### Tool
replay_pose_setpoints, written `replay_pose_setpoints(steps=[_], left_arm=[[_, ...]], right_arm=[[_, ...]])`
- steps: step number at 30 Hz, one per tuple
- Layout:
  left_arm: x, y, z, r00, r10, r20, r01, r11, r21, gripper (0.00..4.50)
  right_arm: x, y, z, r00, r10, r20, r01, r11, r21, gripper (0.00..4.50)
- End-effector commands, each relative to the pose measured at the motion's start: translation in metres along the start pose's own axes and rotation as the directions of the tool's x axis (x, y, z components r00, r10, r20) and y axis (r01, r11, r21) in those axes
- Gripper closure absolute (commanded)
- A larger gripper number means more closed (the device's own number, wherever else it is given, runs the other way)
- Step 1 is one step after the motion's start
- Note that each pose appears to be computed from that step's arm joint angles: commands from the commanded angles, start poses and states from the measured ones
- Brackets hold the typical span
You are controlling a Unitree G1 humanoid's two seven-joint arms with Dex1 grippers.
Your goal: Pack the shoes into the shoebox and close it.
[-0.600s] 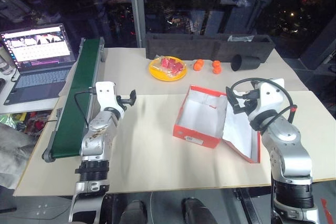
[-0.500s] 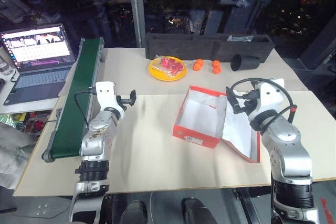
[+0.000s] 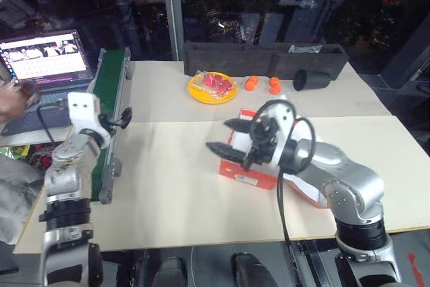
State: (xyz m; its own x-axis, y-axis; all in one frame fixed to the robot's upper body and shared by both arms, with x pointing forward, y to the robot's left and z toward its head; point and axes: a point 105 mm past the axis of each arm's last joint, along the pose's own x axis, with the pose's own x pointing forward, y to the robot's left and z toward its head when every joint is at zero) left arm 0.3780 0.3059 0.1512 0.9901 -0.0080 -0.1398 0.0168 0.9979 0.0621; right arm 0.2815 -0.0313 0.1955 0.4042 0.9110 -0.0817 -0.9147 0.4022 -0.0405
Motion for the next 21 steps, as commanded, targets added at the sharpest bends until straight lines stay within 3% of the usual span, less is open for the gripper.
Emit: replay_pose_setpoints(steps=[1, 5, 12, 21], left_arm=[[-0.007, 0.017, -0.002, 0.999, 0.023, -0.032, -0.022, 0.999, 0.05, 0.0], [-0.008, 0.033, -0.002, 0.996, 0.083, -0.037, -0.082, 0.996, 0.042, 0.0], [-0.005, 0.034, -0.001, 0.994, 0.1, -0.036, -0.099, 0.995, 0.034, 0.0], [0.0, 0.025, -0.002, 0.995, 0.1, -0.02, -0.1, 0.995, 0.026, 0.0]], right_arm=[[0.003, 0.003, -0.009, 0.999, 0.022, -0.039, -0.024, 0.999, -0.036, 0.03], [0.006, 0.007, -0.015, 0.997, 0.05, -0.06, -0.052, 0.998, -0.036, 0.03], [0.006, 0.012, -0.023, 0.995, 0.065, -0.082, -0.068, 0.997, -0.031, 0.03], [0.001, -0.004, -0.036, 0.994, -0.053, -0.097, 0.053, 0.999, -0.009, 0.03]])
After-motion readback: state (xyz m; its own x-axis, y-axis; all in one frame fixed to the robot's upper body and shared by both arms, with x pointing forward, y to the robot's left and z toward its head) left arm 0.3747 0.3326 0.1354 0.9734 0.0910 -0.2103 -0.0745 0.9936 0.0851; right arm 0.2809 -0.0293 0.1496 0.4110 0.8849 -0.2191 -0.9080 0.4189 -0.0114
